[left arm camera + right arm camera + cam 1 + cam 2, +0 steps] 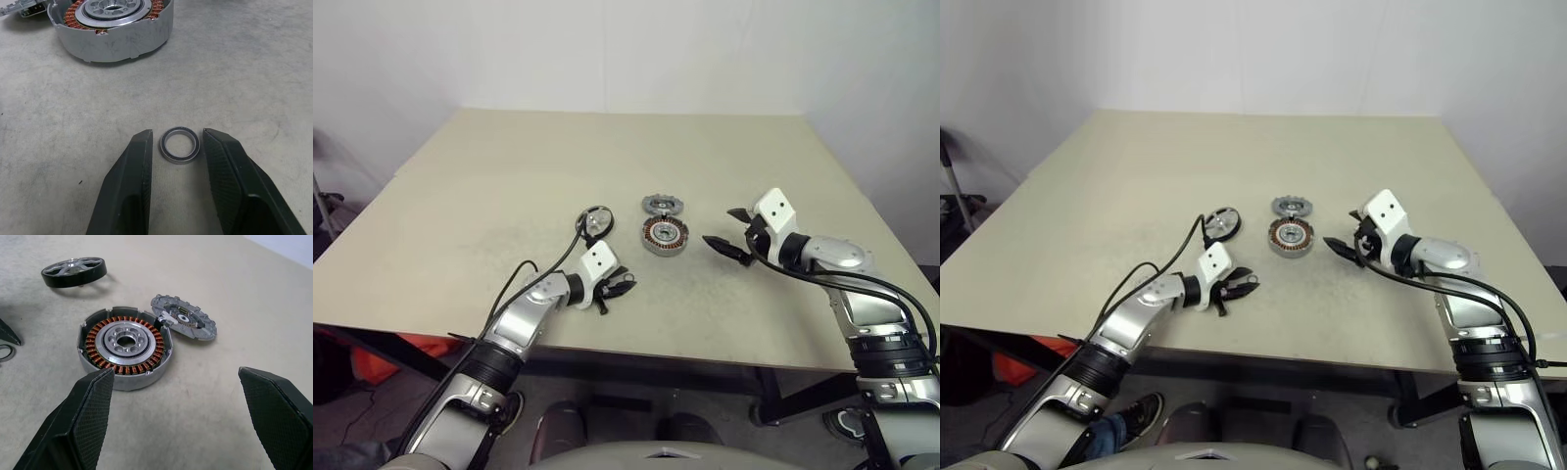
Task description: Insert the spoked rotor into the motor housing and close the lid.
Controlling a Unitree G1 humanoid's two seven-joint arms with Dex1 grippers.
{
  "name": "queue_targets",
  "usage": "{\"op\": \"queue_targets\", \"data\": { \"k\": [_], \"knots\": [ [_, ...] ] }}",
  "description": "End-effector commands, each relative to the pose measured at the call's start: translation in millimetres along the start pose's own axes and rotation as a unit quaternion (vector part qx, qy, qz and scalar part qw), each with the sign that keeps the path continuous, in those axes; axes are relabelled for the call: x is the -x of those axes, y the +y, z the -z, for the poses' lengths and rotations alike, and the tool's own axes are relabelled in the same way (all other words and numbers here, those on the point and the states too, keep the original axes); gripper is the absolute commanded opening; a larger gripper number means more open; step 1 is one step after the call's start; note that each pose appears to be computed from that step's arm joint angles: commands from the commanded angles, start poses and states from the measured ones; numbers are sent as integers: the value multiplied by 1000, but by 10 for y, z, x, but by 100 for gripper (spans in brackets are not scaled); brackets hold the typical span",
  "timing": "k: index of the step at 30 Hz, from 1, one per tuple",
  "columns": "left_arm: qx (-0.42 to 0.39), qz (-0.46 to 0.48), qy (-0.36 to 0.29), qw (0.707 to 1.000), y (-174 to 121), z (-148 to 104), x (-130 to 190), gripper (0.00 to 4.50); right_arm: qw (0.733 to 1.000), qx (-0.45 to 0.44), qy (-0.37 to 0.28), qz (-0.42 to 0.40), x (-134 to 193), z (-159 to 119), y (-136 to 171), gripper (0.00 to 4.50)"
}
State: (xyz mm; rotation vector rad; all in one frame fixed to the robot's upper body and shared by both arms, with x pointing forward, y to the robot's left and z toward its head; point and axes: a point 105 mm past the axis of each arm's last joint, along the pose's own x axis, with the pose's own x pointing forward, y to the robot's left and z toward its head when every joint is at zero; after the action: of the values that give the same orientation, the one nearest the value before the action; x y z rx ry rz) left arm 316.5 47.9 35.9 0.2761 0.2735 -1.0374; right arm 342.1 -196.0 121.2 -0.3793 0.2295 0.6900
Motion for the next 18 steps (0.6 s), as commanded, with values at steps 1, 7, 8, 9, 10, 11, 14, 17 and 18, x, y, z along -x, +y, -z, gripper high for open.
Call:
{"op": "queue_targets", "data": {
  "k": [1,7,8,9,10,11,14,17,18],
  "knots": [
    [-1,-28,10,1000,92,46,38,164,1000,17,-22,9,9,-147,-51,422],
    [-4,-38,14,999,151,44,50,69,999,18,-24,12,-4,-164,-72,422],
    [-4,-39,14,999,160,43,51,69,999,19,-24,13,-8,-164,-74,422],
    [-5,-40,14,999,167,42,53,69,999,20,-23,13,-13,-161,-75,422],
    [-5,-41,14,999,173,41,54,69,999,20,-22,13,-19,-160,-75,422],
    [-5,-42,14,999,176,41,55,69,999,20,-22,12,-25,-158,-75,422],
    [-6,-42,10,999,179,21,47,69,999,22,-21,10,-41,-155,-71,422],
    [-2,-33,-22,999,161,-137,26,69,999,24,-21,9,-55,-157,-70,422],
    [5,-24,-44,999,144,-249,17,69,999,24,-21,9,-58,-157,-68,422]
  ]
}}
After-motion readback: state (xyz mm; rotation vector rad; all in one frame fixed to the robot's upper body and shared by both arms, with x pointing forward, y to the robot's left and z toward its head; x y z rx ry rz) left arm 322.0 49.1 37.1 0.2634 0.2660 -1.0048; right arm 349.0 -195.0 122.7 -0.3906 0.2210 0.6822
